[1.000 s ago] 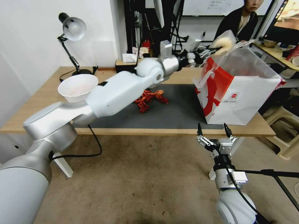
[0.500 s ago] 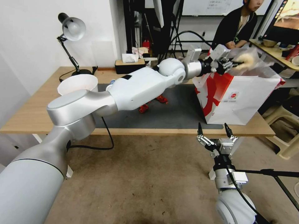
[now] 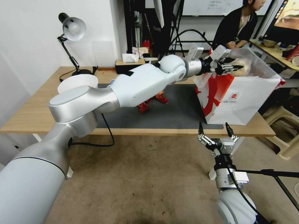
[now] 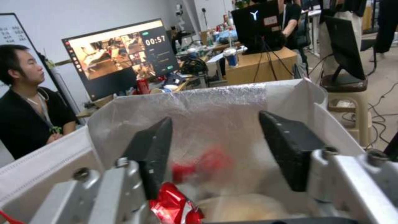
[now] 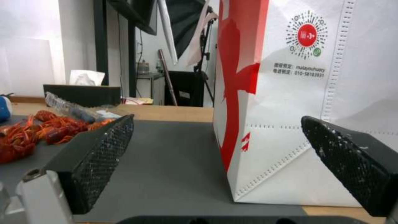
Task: Pick up the trash from the table and place it into the takeout bag.
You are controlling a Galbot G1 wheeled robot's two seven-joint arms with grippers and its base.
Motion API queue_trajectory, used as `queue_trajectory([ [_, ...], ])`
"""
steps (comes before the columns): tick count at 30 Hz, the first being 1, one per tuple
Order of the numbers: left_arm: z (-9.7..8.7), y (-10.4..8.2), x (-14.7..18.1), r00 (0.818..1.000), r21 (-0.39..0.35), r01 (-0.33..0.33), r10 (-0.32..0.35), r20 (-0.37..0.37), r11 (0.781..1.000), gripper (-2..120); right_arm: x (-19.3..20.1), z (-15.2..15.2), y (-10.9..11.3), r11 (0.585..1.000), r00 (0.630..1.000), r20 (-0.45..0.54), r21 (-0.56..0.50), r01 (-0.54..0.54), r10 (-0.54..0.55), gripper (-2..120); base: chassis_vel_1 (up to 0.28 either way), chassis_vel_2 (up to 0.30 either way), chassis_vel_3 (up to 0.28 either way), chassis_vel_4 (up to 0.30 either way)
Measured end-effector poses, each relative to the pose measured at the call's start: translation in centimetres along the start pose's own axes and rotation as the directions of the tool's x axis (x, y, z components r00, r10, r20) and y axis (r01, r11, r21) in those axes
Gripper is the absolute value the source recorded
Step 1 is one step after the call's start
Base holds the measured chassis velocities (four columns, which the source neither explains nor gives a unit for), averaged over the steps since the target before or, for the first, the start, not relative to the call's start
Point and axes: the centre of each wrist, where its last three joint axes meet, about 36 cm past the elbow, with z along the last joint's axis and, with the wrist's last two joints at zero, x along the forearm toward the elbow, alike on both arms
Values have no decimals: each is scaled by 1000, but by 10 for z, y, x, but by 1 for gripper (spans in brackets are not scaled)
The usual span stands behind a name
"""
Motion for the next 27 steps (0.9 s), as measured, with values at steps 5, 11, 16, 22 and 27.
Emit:
queue_trajectory([
  [5, -10, 4, 7, 999, 10, 18, -18, 40, 1000, 79, -1, -1, -2, 1000, 1000, 2, 2, -6, 6, 100, 0, 0, 0, 0],
  [11, -13, 7, 37, 984, 95, 93, -106, 140, 991, 97, -1, -3, -4, 1000, 1000, 5, 5, -16, 16, 100, 0, 0, 0, 0],
  [16, -7, 15, 84, 953, 169, 205, -236, 190, 964, 100, 0, -4, -4, 1000, 1000, 4, 4, -19, 19, 100, 0, 0, 0, 0],
  [22, 18, 13, 136, 900, 253, 335, -388, 199, 907, 100, 0, -5, -4, 1000, 1000, 3, 5, -17, 17, 100, 0, 0, 0, 0],
  [27, 45, 7, 186, 855, 302, 424, -487, 179, 854, 100, 0, -5, -3, 1000, 1000, 2, 6, -15, 15, 100, 0, 0, 0, 0],
])
